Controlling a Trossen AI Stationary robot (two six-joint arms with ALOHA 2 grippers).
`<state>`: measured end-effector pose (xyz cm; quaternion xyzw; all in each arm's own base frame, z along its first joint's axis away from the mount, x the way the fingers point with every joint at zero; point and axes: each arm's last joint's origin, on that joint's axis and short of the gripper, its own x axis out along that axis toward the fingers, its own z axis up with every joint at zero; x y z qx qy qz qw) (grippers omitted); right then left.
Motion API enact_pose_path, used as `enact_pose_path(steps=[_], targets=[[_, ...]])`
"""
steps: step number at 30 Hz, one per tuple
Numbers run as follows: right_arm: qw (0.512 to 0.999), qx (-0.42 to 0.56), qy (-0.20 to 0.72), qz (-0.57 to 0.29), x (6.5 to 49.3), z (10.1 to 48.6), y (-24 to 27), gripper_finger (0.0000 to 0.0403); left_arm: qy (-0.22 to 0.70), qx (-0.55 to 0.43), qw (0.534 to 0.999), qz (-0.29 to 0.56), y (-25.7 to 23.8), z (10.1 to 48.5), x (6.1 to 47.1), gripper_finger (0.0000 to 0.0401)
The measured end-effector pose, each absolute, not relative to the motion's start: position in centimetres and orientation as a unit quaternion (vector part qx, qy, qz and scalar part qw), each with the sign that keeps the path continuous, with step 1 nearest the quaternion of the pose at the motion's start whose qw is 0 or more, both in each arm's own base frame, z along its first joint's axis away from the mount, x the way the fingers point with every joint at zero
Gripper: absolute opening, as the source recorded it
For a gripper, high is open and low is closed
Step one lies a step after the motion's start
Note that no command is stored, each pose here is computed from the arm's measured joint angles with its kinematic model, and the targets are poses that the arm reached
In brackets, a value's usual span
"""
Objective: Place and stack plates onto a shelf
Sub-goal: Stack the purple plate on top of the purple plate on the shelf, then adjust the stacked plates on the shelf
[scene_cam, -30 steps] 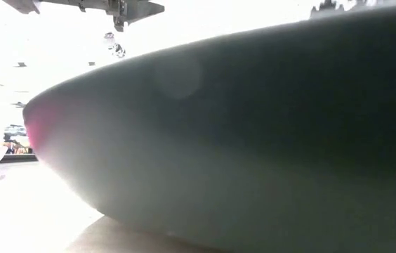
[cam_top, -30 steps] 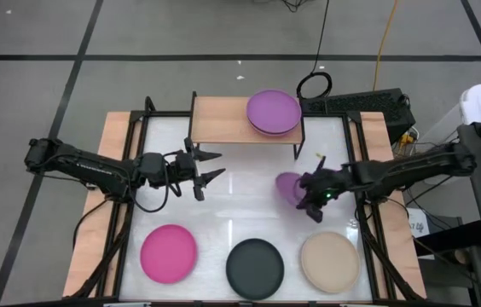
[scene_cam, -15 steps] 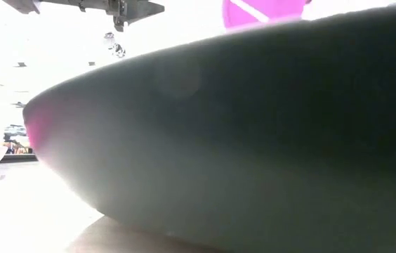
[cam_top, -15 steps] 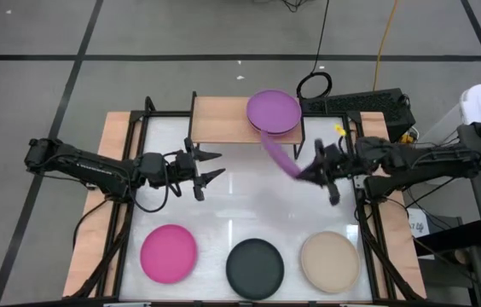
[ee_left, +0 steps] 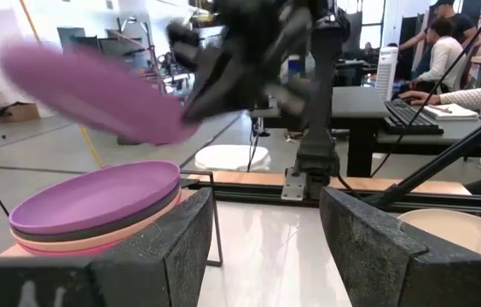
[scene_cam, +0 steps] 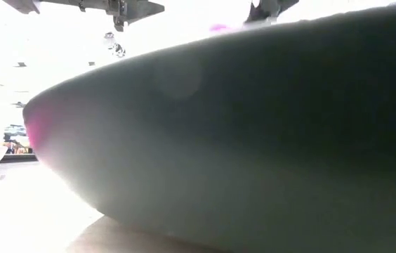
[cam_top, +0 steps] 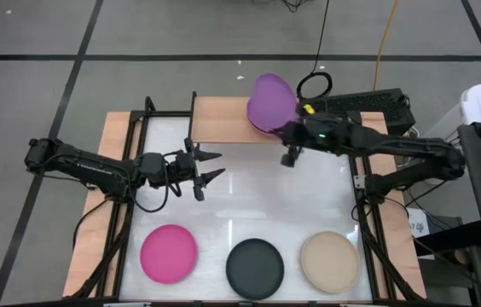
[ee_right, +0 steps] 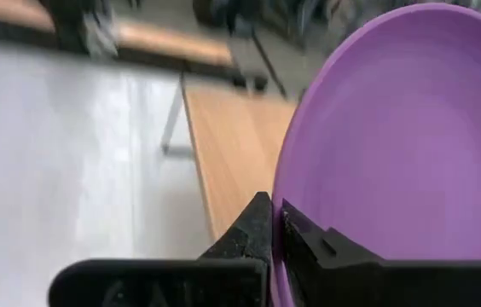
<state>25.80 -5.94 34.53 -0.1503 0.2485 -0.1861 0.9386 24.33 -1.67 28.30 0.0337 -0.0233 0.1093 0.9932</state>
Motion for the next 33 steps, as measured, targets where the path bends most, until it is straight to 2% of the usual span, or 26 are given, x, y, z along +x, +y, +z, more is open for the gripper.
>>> enact_pose_path(steps=[6, 15, 28, 33], targets=[[0.912, -0.141, 0.320, -0.214, 27.1, 31.8, -9.0, 0.0001, -0.020, 0.035, 0.993, 0.109, -1.7, 28.2, 24.3, 0.0223], [0.908, -0.116, 0.326, -0.234, 27.4, 31.2, -10.1, 0.0006, -0.018, 0.036, 0.993, 0.109, -1.7, 28.2, 24.3, 0.0223], [0.915, -0.099, 0.330, -0.211, 27.1, 31.2, -9.8, 0.0100, -0.019, 0.034, 0.993, 0.109, -1.7, 28.2, 24.3, 0.0223], [0.924, -0.070, 0.331, -0.180, 25.7, 32.2, -7.9, 0.0117, -0.010, 0.034, 0.993, 0.109, -1.7, 28.0, 24.3, 0.0223]])
